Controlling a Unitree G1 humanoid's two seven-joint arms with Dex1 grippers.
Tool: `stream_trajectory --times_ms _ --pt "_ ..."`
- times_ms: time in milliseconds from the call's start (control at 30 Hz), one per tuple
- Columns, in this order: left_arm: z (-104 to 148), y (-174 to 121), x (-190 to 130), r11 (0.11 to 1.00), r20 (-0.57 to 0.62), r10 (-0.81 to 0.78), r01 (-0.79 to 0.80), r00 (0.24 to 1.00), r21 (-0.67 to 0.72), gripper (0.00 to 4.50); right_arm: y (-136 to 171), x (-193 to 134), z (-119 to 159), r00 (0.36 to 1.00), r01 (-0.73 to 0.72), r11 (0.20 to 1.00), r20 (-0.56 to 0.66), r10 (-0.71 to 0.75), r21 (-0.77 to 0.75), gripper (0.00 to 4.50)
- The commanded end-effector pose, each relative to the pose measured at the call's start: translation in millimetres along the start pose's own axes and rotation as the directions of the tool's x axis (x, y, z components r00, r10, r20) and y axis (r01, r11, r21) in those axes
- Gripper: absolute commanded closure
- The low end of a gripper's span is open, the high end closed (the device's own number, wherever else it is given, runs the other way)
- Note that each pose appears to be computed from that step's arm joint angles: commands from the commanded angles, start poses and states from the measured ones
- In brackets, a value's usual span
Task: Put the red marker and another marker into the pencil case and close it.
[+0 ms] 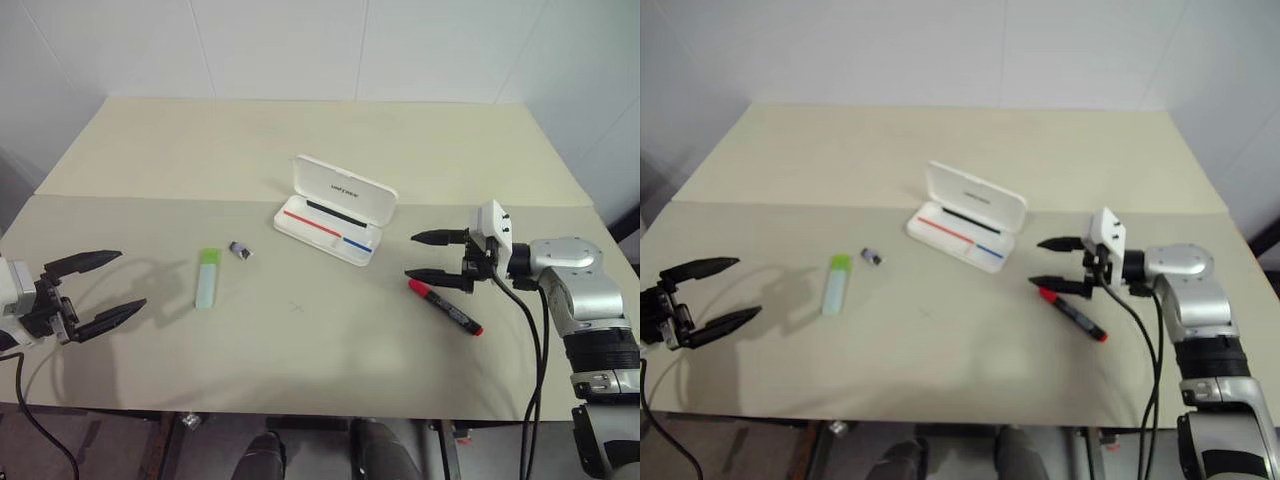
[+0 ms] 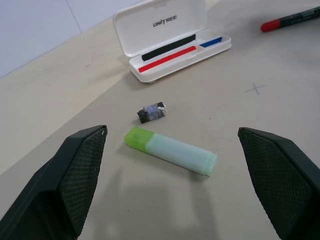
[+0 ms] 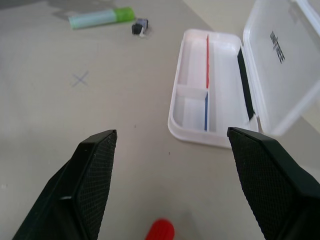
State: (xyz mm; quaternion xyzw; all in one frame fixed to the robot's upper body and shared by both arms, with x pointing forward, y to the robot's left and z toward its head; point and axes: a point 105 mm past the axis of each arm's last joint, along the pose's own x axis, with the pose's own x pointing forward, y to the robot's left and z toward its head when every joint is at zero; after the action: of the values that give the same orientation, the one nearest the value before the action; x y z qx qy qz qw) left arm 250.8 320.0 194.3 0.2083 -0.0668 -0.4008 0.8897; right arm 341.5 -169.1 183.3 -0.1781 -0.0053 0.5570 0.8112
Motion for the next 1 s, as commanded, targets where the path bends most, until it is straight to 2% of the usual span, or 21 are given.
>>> stream_trajectory --times_ms 33,167,433,567,667,733,833,1000 --pt "22 12 -7 0.997 0.005 0.038 -0.039 0.999 0.071 0.03 -3 6 24 0.997 0.01 0.998 0.073 -0.006 -0.055 0.0" --pt "26 14 -7 0.994 0.012 0.08 -0.081 0.997 0.069 0.03 2 16 22 0.998 -0.007 0.998 0.07 0.011 -0.061 0.0" --pt "27 9 -13 0.993 -0.009 0.113 -0.113 0.994 0.028 0.03 19 37 41 0.997 -0.069 0.996 0.019 0.07 -0.06 0.0" --pt "31 3 -24 0.992 -0.006 0.126 -0.126 0.992 0.028 0.03 31 49 38 0.995 -0.088 0.995 -0.059 0.085 -0.043 0.0" --pt "36 4 -28 0.984 0.028 0.169 -0.17 0.985 0.05 0.03 42 62 24 0.989 -0.114 0.993 -0.095 0.115 0.009 0.0" --pt "40 2 -30 0.986 0.03 0.161 -0.162 0.986 0.037 0.03 42 70 17 0.984 -0.112 0.994 -0.14 0.112 0.004 0.0" --pt "43 4 -36 0.985 0.022 0.169 -0.169 0.985 0.045 0.03 27 84 14 0.989 -0.057 0.998 -0.139 0.056 0.003 0.0" --pt "51 -3 -46 0.987 0.065 0.161 -0.159 0.985 -0.037 0.03 18 104 10 0.984 -0.028 1.0 -0.177 0.026 -0.006 0.0"
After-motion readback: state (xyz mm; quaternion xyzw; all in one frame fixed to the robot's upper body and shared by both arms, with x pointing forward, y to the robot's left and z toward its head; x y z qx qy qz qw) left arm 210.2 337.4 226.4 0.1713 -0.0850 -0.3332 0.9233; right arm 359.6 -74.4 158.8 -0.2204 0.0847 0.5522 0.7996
